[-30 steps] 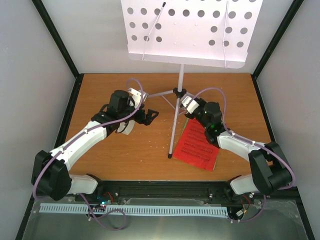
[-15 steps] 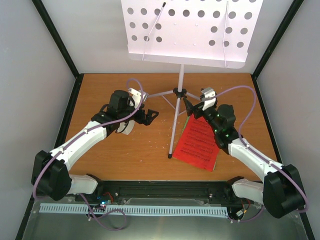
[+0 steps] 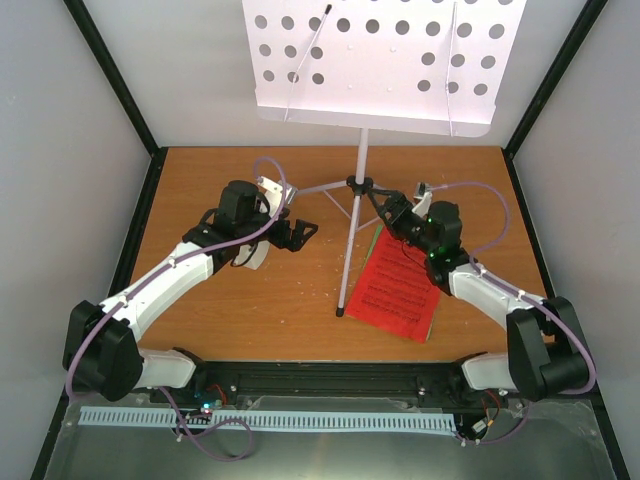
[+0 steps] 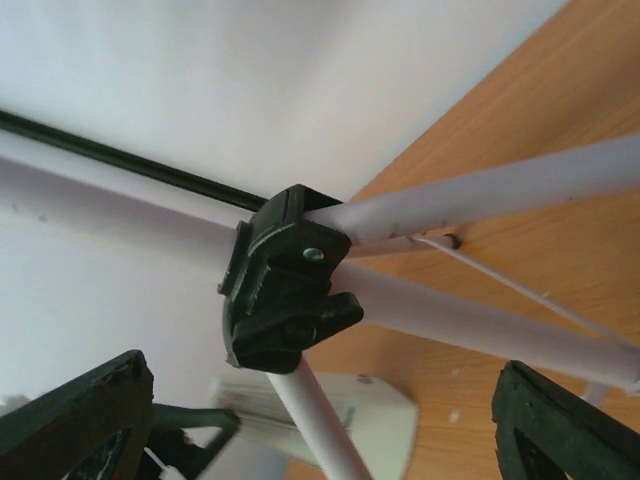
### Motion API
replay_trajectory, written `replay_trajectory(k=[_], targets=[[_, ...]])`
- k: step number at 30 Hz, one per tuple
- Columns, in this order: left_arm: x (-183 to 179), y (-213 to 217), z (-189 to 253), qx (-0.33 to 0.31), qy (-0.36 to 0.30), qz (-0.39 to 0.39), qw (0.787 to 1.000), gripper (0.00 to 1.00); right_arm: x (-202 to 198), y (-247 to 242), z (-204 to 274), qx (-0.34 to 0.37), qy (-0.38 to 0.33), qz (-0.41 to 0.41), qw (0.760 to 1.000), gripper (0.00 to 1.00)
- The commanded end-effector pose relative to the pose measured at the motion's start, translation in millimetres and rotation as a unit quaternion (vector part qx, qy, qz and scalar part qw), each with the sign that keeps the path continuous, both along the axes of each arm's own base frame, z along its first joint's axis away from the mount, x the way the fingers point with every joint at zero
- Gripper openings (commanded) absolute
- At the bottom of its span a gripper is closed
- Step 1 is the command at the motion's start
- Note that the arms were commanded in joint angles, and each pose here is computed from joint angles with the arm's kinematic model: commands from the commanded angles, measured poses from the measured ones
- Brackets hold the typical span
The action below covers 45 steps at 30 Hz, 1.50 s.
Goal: Pack up the instrument practice props
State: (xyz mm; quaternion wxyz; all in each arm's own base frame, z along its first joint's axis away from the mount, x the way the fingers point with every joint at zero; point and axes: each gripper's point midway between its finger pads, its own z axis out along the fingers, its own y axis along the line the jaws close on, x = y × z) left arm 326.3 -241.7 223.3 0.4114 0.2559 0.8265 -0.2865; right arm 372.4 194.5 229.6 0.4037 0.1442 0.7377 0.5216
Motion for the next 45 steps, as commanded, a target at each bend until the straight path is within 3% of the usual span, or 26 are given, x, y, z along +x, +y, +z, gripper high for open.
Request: replay_trajectory(k=[1, 6, 17, 22, 25, 29, 31, 36, 39, 42, 45], targets=[[-1.7, -0.8, 11.7, -0.005, -0.021, -0.009, 1.000, 0.99, 3.4, 4.7, 18.2, 0.126, 0.049, 0.001, 0.991, 0.89], [-1.5, -0.3, 12.1, -0.004, -0.023, -0.008, 1.000, 0.99, 13.6, 10.9, 21.9, 0.159, 0.067, 0.008, 0.985, 0.74], [-1.4, 0.5, 12.9, -0.002, -0.025, -0.006, 1.000, 1.00, 19.6, 10.5, 11.4, 0.168, 0.086, -0.003, 0.982, 0.16], [-1.3, 1.1, 12.8, -0.001, -0.025, -0.005, 1.000, 0.99, 19.1, 10.3, 6.8, 0.161, 0.087, -0.004, 0.983, 0.08], [-1.0, 1.5, 12.6, 0.000, -0.025, -0.004, 1.000, 1.00, 18.5, 8.7, 5.7, 0.152, 0.080, -0.008, 0.985, 0.13], [-0.9, 2.5, 14.4, -0.001, -0.031, -0.002, 1.000, 0.99, 12.9, 4.0, 6.4, 0.108, 0.058, -0.013, 0.992, 0.59], [-2.1, 3.8, 18.2, -0.005, -0.039, 0.000, 0.999, 0.99, 6.9, -1.8, 10.7, 0.077, 0.034, -0.019, 0.996, 0.70], [-5.5, 2.5, 24.6, -0.020, -0.047, -0.004, 0.999, 0.99, -4.4, -22.5, 44.3, -0.017, -0.061, -0.039, 0.997, 0.76], [-8.0, -1.7, 24.4, -0.031, -0.040, -0.014, 0.999, 0.99, -7.8, -26.3, 89.0, -0.030, -0.153, -0.017, 0.988, 0.76], [-10.9, -4.1, 25.9, -0.036, -0.039, -0.024, 0.998, 0.99, -14.2, -12.6, 132.0, -0.024, -0.252, 0.057, 0.966, 0.78], [-27.5, -21.3, 35.9, -0.069, -0.044, -0.096, 0.992, 1.00, -21.0, 9.2, 165.6, -0.012, -0.327, 0.141, 0.935, 0.78]])
